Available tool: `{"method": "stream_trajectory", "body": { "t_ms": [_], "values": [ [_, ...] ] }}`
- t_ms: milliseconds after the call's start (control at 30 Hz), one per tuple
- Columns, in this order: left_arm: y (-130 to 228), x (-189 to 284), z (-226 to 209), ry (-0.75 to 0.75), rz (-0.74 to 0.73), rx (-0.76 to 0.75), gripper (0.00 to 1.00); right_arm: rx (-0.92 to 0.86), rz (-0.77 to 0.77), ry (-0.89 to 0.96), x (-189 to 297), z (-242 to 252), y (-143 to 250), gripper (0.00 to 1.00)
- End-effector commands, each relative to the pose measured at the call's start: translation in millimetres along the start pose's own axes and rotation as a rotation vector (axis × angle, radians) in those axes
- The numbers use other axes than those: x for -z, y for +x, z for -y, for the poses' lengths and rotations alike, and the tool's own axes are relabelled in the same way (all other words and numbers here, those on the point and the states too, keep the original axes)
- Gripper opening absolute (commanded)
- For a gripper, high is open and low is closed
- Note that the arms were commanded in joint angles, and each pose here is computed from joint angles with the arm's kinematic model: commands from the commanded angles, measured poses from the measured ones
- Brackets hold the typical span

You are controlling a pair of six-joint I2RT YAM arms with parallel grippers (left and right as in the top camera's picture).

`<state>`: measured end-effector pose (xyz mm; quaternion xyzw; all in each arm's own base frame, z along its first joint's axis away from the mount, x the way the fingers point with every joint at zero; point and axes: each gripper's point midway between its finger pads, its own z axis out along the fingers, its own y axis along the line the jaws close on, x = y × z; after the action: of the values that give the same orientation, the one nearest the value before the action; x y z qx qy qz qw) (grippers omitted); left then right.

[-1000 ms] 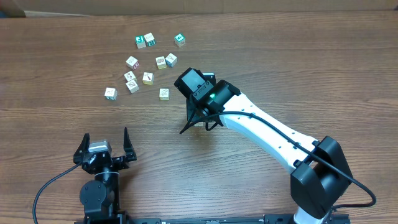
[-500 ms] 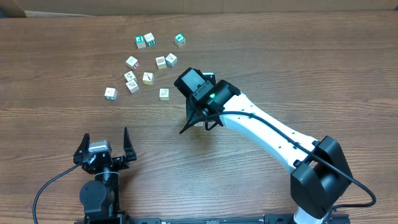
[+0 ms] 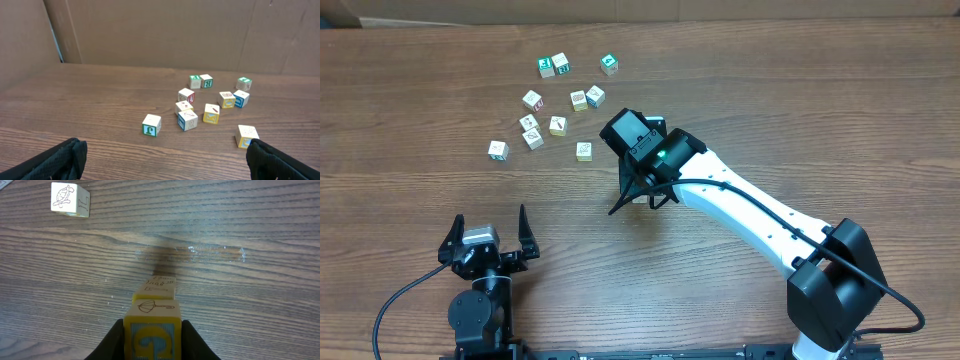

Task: Form a tower

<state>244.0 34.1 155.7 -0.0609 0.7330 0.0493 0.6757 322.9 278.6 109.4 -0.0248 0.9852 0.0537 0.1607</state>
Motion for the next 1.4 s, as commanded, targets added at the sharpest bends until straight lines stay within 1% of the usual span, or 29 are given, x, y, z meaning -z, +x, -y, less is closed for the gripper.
{"method": "stream_trajectory", "body": {
  "t_ms": [0, 767, 800, 833, 867, 1267, 1367],
  "values": [
    [-1.1, 0.4, 0.7, 0.003, 0.009, -0.022, 0.99, 0.0, 0.026, -0.029, 8.3, -9.0, -8.2, 0.21],
    [-1.1, 0.4, 0.7, 0.003, 0.009, -0.022, 1.0, 0.004, 0.022, -0.044, 8.4, -11.9, -7.8, 0.21],
    [-1.1, 0.4, 0.7, 0.003, 0.009, -0.022, 0.99, 0.004, 0.023, -0.044, 8.4, -11.9, -7.9, 0.22],
    [-1.1, 0.4, 0.7, 0.003, 0.009, -0.022, 1.0, 0.003, 0.024, -0.043, 8.3, -11.7, -8.0, 0.24],
    [-1.1, 0.4, 0.7, 0.003, 0.009, -0.022, 0.99, 0.003, 0.027, -0.039, 8.3, -11.0, -8.6, 0.25],
    [-1.1, 0.4, 0.7, 0.003, 0.009, -0.022, 1.0, 0.003, 0.028, -0.039, 8.2, -11.1, -8.8, 0.25],
    [-1.1, 0.4, 0.7, 0.003, 0.009, -0.022, 0.99, 0.003, 0.027, -0.038, 8.2, -11.0, -8.7, 0.27]
  ]
}}
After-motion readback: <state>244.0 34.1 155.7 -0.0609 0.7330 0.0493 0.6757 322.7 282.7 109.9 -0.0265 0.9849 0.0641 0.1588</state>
